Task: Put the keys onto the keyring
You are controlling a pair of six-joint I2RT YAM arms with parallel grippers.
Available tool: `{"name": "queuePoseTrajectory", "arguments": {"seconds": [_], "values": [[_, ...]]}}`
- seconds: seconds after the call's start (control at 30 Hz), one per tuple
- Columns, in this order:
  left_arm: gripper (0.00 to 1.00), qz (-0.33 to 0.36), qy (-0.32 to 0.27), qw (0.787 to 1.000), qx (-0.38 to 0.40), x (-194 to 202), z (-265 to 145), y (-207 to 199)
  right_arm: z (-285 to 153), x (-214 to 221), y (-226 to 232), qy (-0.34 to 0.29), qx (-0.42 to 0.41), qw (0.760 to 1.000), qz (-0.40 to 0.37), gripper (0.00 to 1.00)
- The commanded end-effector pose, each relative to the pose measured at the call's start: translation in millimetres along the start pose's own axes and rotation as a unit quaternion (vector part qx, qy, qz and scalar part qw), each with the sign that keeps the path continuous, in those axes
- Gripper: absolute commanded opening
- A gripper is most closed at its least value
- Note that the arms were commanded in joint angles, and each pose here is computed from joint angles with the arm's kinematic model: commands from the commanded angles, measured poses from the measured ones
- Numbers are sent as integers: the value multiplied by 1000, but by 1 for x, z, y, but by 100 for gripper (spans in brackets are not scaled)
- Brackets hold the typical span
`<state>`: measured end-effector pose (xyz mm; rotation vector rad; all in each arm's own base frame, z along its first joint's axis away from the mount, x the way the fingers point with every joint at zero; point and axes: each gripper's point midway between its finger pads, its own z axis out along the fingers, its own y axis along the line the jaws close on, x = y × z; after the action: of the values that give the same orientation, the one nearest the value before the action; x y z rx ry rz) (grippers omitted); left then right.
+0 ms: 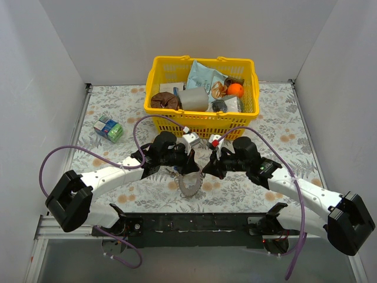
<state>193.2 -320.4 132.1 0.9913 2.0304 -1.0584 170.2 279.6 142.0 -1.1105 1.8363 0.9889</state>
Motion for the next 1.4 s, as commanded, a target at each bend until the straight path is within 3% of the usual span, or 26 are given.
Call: {"name": "queuePoseTrajectory", "arguments": {"seconds": [0.0, 0.73, 1.37], "values": [[0, 18, -28, 999, 11, -15, -7, -10, 2, -10, -3, -20, 0, 1000, -5, 1], [0, 21, -40, 999, 25, -16, -14, -21, 4, 2, -14, -11, 7, 1000, 27, 1], [0, 41, -90, 994, 43, -37, -21, -31, 2, 3, -9, -21, -12, 999, 29, 1]]}}
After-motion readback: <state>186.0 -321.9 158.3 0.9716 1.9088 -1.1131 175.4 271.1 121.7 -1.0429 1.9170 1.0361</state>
